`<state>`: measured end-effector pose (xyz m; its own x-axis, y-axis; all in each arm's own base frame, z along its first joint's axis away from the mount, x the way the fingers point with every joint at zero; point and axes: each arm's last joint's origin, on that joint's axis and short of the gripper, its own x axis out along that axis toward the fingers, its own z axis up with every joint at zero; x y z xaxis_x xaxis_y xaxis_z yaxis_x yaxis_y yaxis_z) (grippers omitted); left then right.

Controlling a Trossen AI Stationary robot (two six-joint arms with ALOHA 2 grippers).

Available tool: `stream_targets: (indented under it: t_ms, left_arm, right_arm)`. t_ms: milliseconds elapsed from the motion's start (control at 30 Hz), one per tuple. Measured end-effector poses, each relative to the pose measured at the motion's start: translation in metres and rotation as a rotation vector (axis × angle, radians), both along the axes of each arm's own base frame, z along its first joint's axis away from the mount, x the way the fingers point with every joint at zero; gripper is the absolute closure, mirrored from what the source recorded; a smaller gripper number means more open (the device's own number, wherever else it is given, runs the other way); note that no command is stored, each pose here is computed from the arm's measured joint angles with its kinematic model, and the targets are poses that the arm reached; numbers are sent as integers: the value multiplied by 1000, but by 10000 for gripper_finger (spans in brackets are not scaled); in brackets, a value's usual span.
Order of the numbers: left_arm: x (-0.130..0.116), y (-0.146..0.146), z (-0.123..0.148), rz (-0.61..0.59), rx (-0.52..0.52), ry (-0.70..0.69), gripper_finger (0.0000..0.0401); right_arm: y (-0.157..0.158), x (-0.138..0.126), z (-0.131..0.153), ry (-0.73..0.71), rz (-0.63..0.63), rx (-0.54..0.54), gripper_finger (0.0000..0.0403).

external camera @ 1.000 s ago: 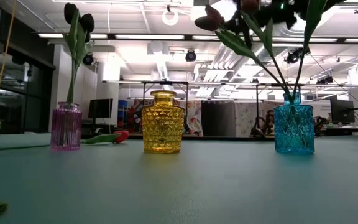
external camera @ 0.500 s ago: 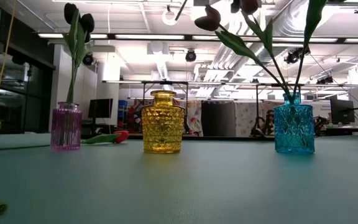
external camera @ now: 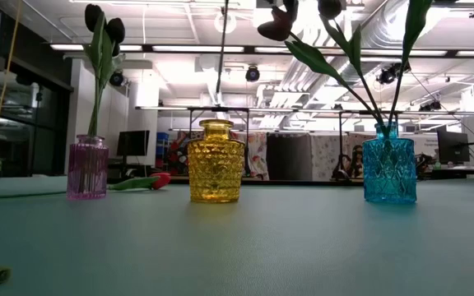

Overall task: Sort flowers into vase by color
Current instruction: Put the top right pink flower into the yellow vase

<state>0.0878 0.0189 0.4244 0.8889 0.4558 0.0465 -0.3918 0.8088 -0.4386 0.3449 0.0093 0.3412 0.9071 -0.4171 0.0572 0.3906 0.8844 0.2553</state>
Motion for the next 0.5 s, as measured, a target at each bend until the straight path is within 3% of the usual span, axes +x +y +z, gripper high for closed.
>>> stream_targets:
  t_ms: [300,500]
  left_arm:
    - [0,0,0,0,0,1,139]
    - [0,0,0,0,1,0,139]
  right_arm:
    - [6,26,-16,107,11,26,403]
    - [10,34,-34,166,-56,14,403]
